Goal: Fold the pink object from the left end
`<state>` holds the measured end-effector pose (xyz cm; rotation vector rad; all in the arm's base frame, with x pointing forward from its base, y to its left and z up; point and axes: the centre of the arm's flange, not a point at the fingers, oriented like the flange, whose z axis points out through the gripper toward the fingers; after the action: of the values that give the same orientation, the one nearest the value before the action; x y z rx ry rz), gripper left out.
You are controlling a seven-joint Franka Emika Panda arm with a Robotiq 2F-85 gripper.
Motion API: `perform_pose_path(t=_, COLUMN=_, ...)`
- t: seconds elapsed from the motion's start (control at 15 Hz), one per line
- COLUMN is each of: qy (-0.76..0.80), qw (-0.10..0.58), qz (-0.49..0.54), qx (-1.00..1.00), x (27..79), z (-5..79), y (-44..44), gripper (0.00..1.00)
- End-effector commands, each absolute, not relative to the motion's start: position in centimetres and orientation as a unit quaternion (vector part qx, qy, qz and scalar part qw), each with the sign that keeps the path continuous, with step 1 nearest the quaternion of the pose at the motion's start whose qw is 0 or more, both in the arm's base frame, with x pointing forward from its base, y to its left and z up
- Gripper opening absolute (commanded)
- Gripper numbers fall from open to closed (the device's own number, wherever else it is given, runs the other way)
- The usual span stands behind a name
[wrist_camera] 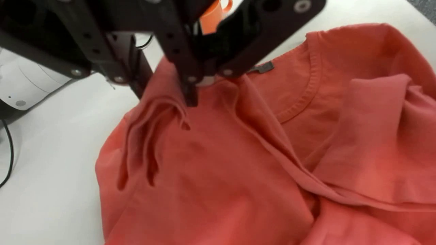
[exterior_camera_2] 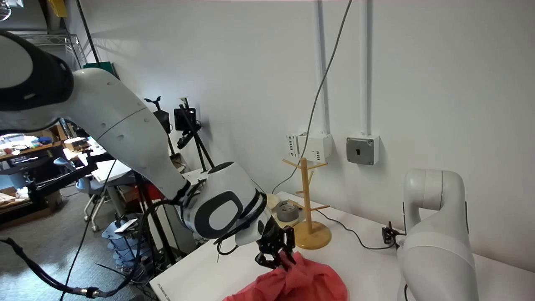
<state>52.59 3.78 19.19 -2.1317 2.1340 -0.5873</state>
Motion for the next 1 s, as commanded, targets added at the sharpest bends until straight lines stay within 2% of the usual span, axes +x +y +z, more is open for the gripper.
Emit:
perform_pose_path(t=0.0, qy=0.702, qw=0.048, qz=-0.197, qx=-0.683, x=53.5, z=19.5, y=3.1, gripper=0.60)
perform_pose_path(t=0.33, qy=0.704, qw=0.036, qz=-0.222, qx=-0.674, x=53.7, z=20.6, y=2.9, gripper=0.98)
perform_pose_path(t=0.4, qy=0.708, qw=0.039, qz=-0.220, qx=-0.669, x=53.6, z=21.0, y=2.8, gripper=1.00)
perform_pose_path(t=0.93, qy=0.732, qw=0.022, qz=-0.205, qx=-0.649, x=50.5, z=24.2, y=5.2, gripper=1.00)
